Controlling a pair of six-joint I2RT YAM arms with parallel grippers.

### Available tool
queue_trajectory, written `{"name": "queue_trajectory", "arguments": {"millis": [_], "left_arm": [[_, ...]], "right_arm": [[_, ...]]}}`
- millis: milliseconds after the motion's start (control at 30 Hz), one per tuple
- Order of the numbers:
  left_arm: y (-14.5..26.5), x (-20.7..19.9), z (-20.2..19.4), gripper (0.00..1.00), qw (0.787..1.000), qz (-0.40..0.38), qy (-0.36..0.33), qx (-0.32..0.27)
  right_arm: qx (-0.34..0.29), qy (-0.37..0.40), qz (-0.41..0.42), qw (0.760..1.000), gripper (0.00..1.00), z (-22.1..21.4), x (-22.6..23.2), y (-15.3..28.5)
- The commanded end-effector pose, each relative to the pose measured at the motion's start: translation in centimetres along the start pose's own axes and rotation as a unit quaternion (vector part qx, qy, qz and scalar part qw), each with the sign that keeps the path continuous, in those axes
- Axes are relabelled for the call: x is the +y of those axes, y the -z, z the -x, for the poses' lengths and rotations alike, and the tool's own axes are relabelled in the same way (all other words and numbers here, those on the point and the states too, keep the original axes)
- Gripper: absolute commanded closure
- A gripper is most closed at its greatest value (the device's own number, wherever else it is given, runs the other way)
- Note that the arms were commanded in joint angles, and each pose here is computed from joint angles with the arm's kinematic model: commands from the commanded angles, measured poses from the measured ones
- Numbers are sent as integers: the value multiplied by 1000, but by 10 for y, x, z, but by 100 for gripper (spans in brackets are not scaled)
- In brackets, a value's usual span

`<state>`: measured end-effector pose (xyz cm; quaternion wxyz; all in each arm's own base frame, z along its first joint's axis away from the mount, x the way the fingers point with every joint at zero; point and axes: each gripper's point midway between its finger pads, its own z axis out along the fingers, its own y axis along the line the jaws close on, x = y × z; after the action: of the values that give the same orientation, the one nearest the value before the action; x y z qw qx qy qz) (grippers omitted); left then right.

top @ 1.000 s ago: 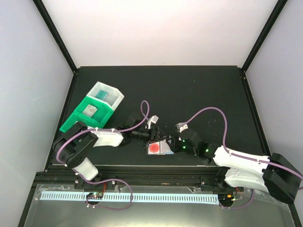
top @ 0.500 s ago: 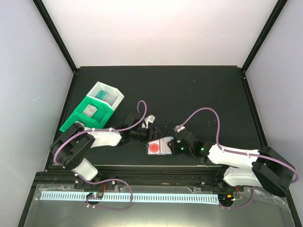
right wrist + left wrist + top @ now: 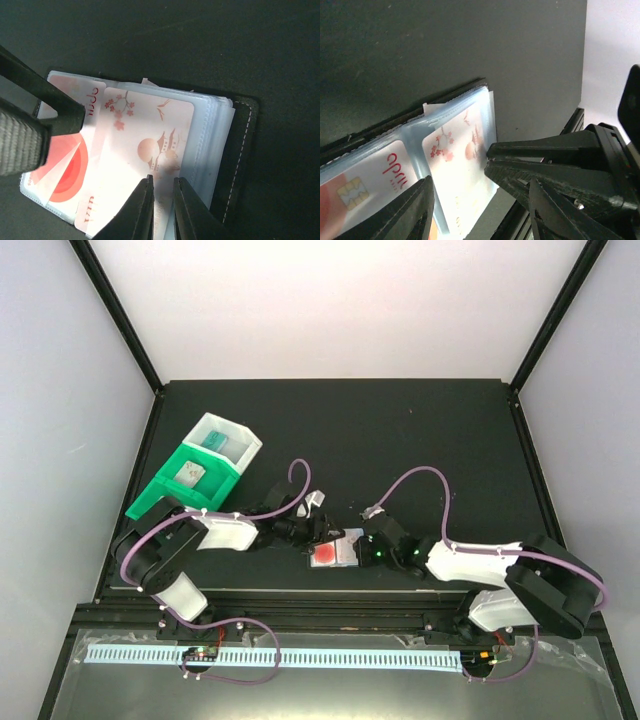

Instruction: Take the credit cards out of the card holder

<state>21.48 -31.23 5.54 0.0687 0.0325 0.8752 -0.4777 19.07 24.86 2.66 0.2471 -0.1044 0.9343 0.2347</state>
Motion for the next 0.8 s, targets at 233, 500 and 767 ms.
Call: {"name": "queue_trajectory", "arguments": {"millis": [233,500,767], "left_arm": [[-4,21,-1,48,1000,23,3,-13],[-13,24,-1,63,999,21,20,-18],[-14,21,1,87,999,13,27,-22]], "right_arm": [[1,-10,-11,1000,87,-5,-8,-5],[7,-13,-9,1000,87,-8,-9,-7],[7,-10,-13,1000,87,-9,-11,-8]]}}
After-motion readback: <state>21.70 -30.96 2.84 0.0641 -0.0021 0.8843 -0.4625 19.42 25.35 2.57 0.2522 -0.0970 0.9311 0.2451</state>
